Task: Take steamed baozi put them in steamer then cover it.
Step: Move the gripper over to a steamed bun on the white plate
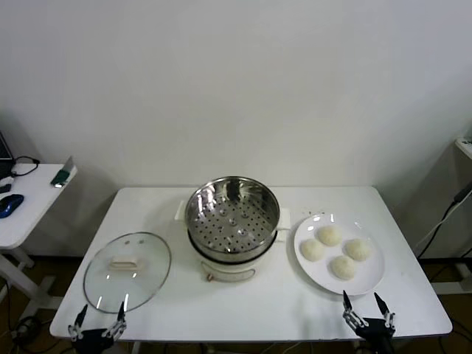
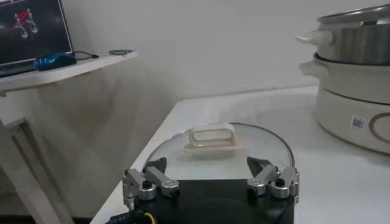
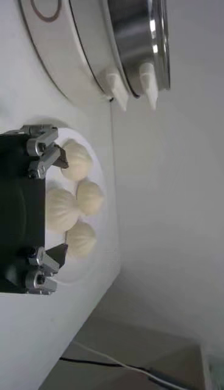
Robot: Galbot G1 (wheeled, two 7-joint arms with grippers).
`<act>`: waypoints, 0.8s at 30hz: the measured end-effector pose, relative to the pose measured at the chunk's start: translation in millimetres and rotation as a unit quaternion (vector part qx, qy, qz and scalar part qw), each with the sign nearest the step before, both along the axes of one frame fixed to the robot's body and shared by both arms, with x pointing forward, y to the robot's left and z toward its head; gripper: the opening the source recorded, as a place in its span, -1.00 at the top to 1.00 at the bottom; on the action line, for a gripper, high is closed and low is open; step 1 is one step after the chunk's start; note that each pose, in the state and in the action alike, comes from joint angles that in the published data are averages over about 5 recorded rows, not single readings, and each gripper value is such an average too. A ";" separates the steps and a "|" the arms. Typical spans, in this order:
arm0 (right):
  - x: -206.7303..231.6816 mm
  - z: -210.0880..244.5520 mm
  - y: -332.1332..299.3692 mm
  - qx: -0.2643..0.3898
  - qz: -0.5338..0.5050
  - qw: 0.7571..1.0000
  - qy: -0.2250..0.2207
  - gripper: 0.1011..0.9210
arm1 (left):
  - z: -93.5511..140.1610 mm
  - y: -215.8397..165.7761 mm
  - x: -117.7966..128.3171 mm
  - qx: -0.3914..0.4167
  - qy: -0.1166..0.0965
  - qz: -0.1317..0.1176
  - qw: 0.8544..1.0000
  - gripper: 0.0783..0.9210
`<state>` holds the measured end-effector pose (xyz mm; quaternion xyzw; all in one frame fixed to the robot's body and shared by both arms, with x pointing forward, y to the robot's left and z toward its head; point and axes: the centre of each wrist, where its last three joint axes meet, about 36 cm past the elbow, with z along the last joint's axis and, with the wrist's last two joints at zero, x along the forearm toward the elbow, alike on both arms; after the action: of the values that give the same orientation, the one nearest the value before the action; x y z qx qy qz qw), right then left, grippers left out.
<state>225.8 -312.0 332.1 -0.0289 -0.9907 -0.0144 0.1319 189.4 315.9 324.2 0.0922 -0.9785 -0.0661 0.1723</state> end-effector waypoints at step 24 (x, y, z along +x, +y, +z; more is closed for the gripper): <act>237.2 120.7 -60.6 -0.286 0.250 0.925 0.015 -0.76 | 5.4 -5.1 5.8 0.007 -0.007 -0.020 1.000 -0.77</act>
<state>463.0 -372.6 452.8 0.1833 -0.9258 0.3032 0.1320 195.1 310.8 329.6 0.0746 -0.9809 -0.0755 0.1631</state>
